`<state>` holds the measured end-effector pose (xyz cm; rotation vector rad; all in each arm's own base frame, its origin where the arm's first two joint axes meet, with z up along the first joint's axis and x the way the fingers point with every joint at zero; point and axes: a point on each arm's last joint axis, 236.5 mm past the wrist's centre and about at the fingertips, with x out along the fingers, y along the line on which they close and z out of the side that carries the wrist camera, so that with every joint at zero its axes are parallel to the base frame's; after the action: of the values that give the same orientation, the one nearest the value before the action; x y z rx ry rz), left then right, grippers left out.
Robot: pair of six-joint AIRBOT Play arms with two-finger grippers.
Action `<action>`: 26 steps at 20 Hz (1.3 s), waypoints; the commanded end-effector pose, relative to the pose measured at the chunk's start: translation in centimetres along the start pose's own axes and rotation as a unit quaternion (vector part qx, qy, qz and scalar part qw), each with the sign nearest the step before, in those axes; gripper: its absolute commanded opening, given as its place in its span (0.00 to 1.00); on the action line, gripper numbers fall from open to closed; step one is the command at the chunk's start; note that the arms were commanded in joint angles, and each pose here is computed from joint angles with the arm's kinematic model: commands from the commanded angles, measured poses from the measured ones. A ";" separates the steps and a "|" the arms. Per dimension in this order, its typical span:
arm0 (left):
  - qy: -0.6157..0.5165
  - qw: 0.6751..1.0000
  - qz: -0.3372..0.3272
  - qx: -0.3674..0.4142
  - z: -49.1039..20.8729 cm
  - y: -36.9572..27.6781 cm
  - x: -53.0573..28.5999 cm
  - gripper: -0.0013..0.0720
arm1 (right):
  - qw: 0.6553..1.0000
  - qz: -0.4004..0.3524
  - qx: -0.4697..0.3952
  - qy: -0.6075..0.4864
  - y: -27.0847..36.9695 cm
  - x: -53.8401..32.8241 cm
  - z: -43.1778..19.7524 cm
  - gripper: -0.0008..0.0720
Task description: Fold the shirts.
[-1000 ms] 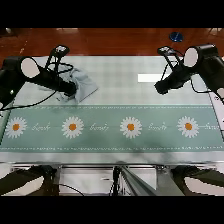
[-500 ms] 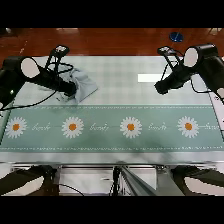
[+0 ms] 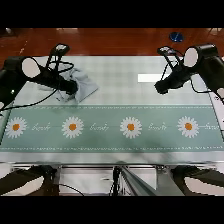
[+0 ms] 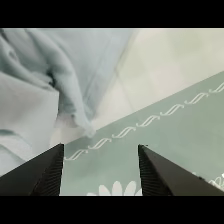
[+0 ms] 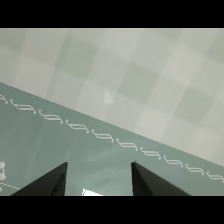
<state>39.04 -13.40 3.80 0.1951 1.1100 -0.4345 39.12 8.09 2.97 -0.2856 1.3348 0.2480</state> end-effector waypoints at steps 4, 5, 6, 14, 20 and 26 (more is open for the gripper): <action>-0.006 1.000 -0.008 -0.005 0.4 -0.3 0.3 0.75 | 1.000 -0.001 -0.001 -0.005 0.0 0.0 0.2 0.64; -0.012 1.000 -0.003 0.000 0.6 -0.1 0.3 0.75 | 1.000 -0.006 -0.002 -0.009 -0.3 0.0 0.4 0.64; -0.029 0.999 0.016 0.015 1.4 1.0 0.3 0.79 | 1.000 -0.012 -0.004 -0.015 -0.6 0.0 0.7 0.64; -0.106 0.981 0.137 -0.091 3.4 14.0 1.3 1.00 | 0.999 -0.032 -0.008 -0.020 -1.5 -0.1 1.0 0.64; -0.016 0.982 0.083 -0.168 -1.6 14.6 10.6 1.00 | 0.999 -0.032 -0.008 -0.020 -1.5 -0.1 1.0 0.64; 0.002 0.983 0.071 -0.170 -0.9 14.3 10.0 0.05 | 0.999 -0.034 -0.009 -0.019 -1.6 -0.1 0.9 0.64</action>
<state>47.89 -2.43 -7.54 -0.0122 1.1365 -0.1048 40.46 6.97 3.32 -0.3351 1.2839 0.2087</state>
